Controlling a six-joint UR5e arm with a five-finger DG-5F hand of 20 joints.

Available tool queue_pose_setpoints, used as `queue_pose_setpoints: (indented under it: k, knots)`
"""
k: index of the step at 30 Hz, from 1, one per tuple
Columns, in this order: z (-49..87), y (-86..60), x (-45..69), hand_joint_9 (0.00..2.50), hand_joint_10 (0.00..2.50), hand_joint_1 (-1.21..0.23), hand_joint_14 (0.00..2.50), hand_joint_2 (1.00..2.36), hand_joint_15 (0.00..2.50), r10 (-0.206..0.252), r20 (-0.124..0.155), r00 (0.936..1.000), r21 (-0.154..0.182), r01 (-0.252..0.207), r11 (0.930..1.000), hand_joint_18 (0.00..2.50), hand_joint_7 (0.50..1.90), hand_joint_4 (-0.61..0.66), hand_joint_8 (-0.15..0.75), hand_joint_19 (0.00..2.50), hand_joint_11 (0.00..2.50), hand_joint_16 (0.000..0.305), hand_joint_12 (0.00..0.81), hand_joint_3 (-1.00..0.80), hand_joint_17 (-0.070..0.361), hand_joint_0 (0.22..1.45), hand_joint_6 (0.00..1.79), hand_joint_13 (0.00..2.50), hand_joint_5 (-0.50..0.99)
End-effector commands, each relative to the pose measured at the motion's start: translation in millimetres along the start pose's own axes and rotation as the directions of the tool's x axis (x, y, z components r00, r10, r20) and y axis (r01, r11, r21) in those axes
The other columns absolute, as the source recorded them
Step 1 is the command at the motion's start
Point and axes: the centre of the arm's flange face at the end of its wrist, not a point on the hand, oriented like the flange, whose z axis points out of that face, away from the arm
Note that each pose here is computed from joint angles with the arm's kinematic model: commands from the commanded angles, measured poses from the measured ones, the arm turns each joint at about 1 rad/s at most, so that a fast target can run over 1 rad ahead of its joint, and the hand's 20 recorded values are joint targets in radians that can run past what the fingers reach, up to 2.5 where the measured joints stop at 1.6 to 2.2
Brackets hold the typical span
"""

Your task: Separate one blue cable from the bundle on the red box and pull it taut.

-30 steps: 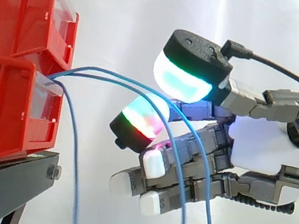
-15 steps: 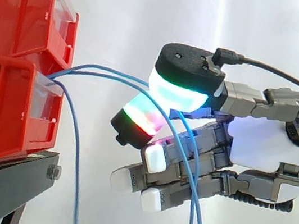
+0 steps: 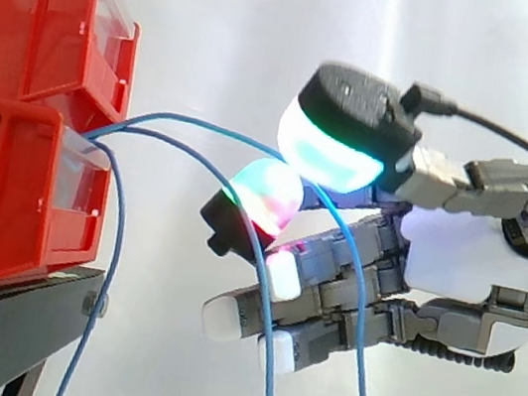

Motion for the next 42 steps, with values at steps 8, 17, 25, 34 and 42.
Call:
queue_pose_setpoints:
  k: [8,17,25,34,42]
  knots:
    - [0.5,0.2,-1.5,1.11,0.01,-0.52,0.01,1.00,0.36,0.001,0.002,1.0000,0.000,-0.001,1.0000,0.77,1.17,0.18,0.377,0.47,0.62,0.046,0.401,-0.47,0.104,0.54,0.80,0.79,-0.08]
    - [0.5,0.2,-1.5,1.13,0.02,-0.76,0.01,1.02,0.34,-0.001,0.002,1.0000,0.000,0.001,1.0000,0.85,1.29,0.21,0.404,0.43,0.64,0.052,0.434,-0.16,0.117,0.57,0.85,0.81,-0.09]
    - [1.1,-0.3,-3.7,1.14,0.02,-0.56,0.01,1.01,0.36,-0.002,0.005,1.0000,0.000,0.002,1.0000,0.82,1.22,0.20,0.387,0.46,0.64,0.050,0.416,-0.41,0.113,0.51,0.85,0.80,-0.10]
    - [3.8,5.4,-10.3,1.15,0.02,-0.57,0.01,1.02,0.35,-0.041,0.009,0.9991,0.015,0.041,0.9990,0.82,1.17,0.20,0.396,0.46,0.64,0.051,0.424,-0.20,0.114,0.57,0.79,0.80,-0.08]
    - [6.7,14.1,-11.0,1.16,0.02,-0.71,0.01,1.01,0.34,-0.051,0.004,0.9987,0.031,0.051,0.9982,0.91,1.29,0.16,0.425,0.40,0.72,0.062,0.477,0.00,0.139,0.56,0.80,0.82,-0.08]
